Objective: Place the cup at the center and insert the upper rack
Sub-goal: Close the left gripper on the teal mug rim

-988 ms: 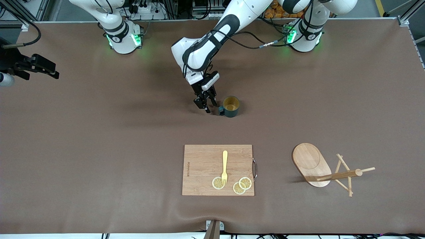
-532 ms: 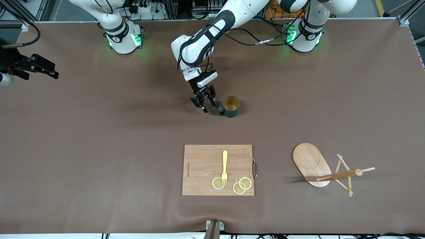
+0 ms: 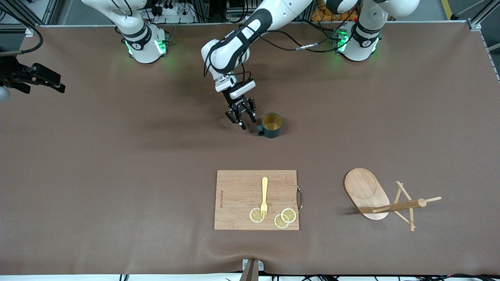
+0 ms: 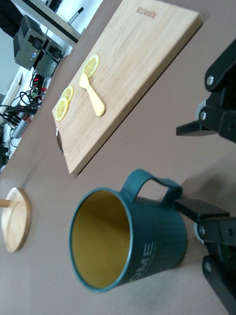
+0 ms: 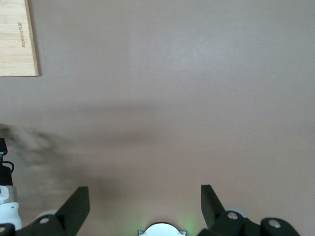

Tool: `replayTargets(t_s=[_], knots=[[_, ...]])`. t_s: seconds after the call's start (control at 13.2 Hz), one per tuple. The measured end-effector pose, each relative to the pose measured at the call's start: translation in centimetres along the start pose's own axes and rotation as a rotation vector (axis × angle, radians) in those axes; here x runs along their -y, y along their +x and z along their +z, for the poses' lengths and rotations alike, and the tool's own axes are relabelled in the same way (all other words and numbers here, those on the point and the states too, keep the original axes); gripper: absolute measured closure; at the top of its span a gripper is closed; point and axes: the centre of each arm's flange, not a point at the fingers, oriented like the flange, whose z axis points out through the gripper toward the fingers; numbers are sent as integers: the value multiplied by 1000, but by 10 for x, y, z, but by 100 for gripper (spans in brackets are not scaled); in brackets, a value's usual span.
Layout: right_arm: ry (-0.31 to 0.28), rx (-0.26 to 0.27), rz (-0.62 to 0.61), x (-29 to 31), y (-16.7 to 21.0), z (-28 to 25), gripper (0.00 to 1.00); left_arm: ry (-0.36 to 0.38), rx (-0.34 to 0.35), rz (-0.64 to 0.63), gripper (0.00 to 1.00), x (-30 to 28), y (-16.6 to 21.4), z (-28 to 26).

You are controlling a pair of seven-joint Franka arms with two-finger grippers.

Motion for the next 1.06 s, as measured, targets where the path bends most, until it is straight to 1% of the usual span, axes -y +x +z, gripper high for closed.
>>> replayTargets(t_s=[0.46, 0.68, 1.06], knots=[[-2, 2, -23, 12, 0, 1, 0, 17, -48, 100, 41, 17, -17, 7], [-2, 2, -21, 11, 0, 1, 0, -11, -97, 152, 41, 17, -17, 13], [-2, 2, -21, 11, 0, 1, 0, -34, -122, 180, 43, 22, -26, 22]])
